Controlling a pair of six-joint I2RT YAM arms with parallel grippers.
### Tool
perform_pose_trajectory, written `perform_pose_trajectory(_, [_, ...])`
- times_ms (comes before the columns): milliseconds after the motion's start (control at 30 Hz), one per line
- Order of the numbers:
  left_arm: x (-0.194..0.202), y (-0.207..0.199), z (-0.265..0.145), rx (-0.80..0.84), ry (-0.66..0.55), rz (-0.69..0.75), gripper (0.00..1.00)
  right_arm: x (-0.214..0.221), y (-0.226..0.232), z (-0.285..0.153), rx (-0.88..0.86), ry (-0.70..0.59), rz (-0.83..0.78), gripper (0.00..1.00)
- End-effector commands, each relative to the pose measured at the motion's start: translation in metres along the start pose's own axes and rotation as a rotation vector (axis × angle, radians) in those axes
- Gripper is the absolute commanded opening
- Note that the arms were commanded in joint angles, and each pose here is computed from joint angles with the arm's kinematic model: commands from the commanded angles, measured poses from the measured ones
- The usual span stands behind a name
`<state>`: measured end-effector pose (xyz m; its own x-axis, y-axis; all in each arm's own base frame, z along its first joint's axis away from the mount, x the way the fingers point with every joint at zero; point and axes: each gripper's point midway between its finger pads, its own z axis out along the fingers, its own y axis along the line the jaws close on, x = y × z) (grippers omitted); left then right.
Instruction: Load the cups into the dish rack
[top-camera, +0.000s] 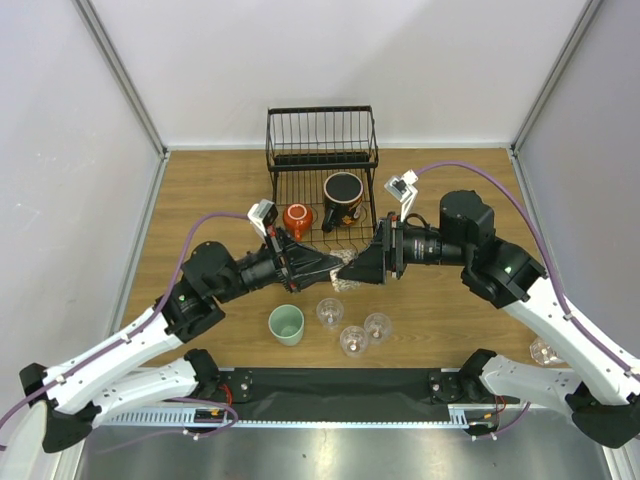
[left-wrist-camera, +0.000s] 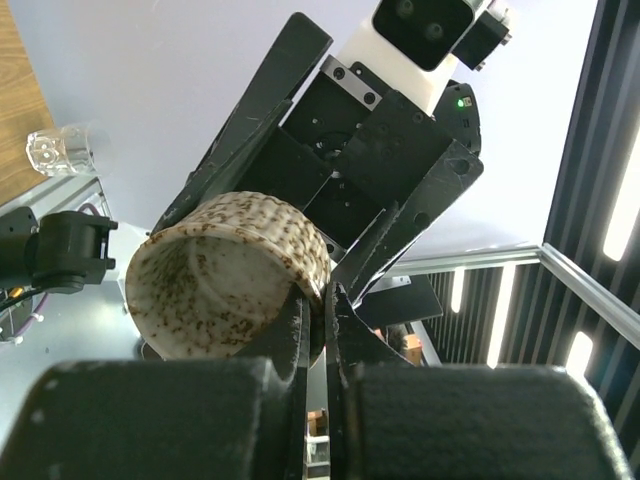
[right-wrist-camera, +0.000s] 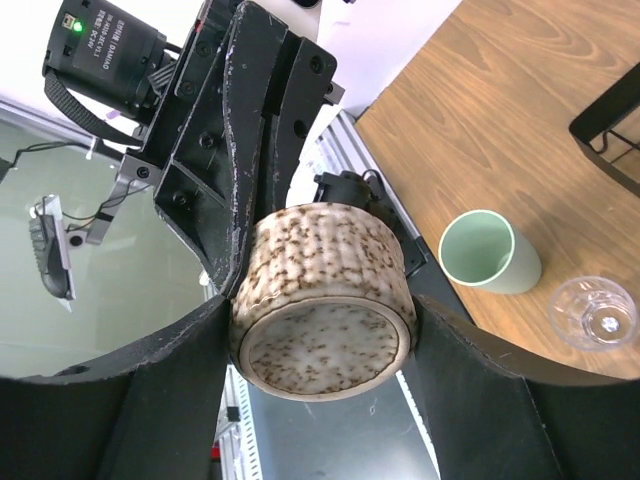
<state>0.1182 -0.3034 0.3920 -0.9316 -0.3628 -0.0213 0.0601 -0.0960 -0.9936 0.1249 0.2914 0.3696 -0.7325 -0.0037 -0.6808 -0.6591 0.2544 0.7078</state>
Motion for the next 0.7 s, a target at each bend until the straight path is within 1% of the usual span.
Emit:
perform_pose_trajectory(0, [0.005, -0.016, -0.004, 0.045, 0.020, 0.000, 0.00, -0.008, 0.019, 0.001, -0.093, -0.017, -0.021, 0.44])
perform_pose_trajectory(33, [0.006, -0.016, -0.004, 0.046, 0.020, 0.002, 0.00, -0.007, 0.019, 0.002, -0.099, -0.010, -0.017, 0.41])
perform_pose_trajectory(100, [0.005, -0.018, -0.005, 0.049, 0.017, 0.006, 0.00, -0.005, 0.024, 0.002, -0.124, -0.003, -0.026, 0.42])
perform_pose_trajectory(133, [0.005, -0.016, -0.005, 0.044, 0.014, 0.008, 0.00, -0.005, 0.024, 0.002, -0.127, -0.004, -0.027, 0.38])
perform_pose_trajectory(167, [0.005, -0.016, -0.006, 0.044, 0.012, 0.011, 0.00, -0.005, 0.022, 0.002, -0.115, -0.009, -0.024, 0.31])
perform_pose_trajectory(200, [0.005, -0.017, -0.007, 0.044, 0.011, 0.015, 0.00, -0.005, 0.020, 0.003, -0.104, -0.010, -0.019, 0.21])
perform_pose_trajectory(233, [0.006, -0.013, -0.008, 0.032, 0.016, 0.026, 0.08, -0.006, 0.015, 0.006, -0.088, -0.008, -0.011, 0.02])
perform_pose_trajectory(267, [0.006, -0.012, -0.009, 0.023, 0.015, 0.031, 0.15, -0.005, 0.014, 0.006, -0.081, -0.002, -0.008, 0.00])
perform_pose_trajectory(300, [0.006, -0.013, -0.012, 0.022, 0.012, 0.040, 0.23, -0.005, 0.011, 0.008, -0.074, 0.000, -0.006, 0.00])
perform_pose_trajectory(333, [0.005, -0.010, -0.015, 0.008, 0.004, 0.068, 0.39, -0.004, 0.009, 0.009, -0.065, 0.003, 0.000, 0.00])
perform_pose_trajectory(367, [0.002, 0.004, -0.018, -0.061, -0.009, 0.074, 0.46, -0.004, 0.006, 0.010, -0.050, 0.004, 0.006, 0.00])
perform_pose_trajectory(400, [0.001, 0.006, -0.024, -0.101, -0.019, 0.087, 0.52, -0.004, 0.003, 0.011, -0.039, 0.003, -0.001, 0.00])
perform_pose_trajectory(433, [-0.009, 0.009, -0.033, -0.134, -0.055, 0.133, 0.63, -0.004, 0.000, 0.011, -0.025, 0.004, -0.007, 0.00])
perform_pose_trajectory(467, [-0.014, 0.027, -0.048, -0.265, -0.079, 0.122, 0.68, -0.002, -0.013, 0.014, 0.027, 0.016, -0.001, 0.00])
perform_pose_trajectory(500, [-0.022, 0.033, -0.059, -0.325, -0.115, 0.132, 0.74, -0.004, -0.018, 0.014, 0.058, 0.014, -0.003, 0.00])
perform_pose_trajectory(533, [-0.034, 0.037, -0.074, -0.377, -0.172, 0.174, 0.80, -0.008, -0.032, 0.015, 0.129, -0.006, 0.006, 0.00])
perform_pose_trajectory(567, [-0.046, 0.034, -0.088, -0.433, -0.251, 0.191, 0.80, -0.004, -0.053, 0.019, 0.207, 0.025, 0.048, 0.00])
perform_pose_trajectory(600, [-0.047, 0.058, -0.109, -0.575, -0.274, 0.170, 0.81, -0.005, -0.064, 0.021, 0.260, 0.024, 0.070, 0.00])
perform_pose_trajectory(633, [-0.052, 0.065, -0.122, -0.643, -0.308, 0.191, 0.81, -0.010, -0.073, 0.023, 0.307, 0.013, 0.083, 0.00])
perform_pose_trajectory(667, [-0.054, 0.062, -0.130, -0.668, -0.333, 0.206, 0.81, -0.013, -0.092, 0.023, 0.412, -0.008, 0.097, 0.00])
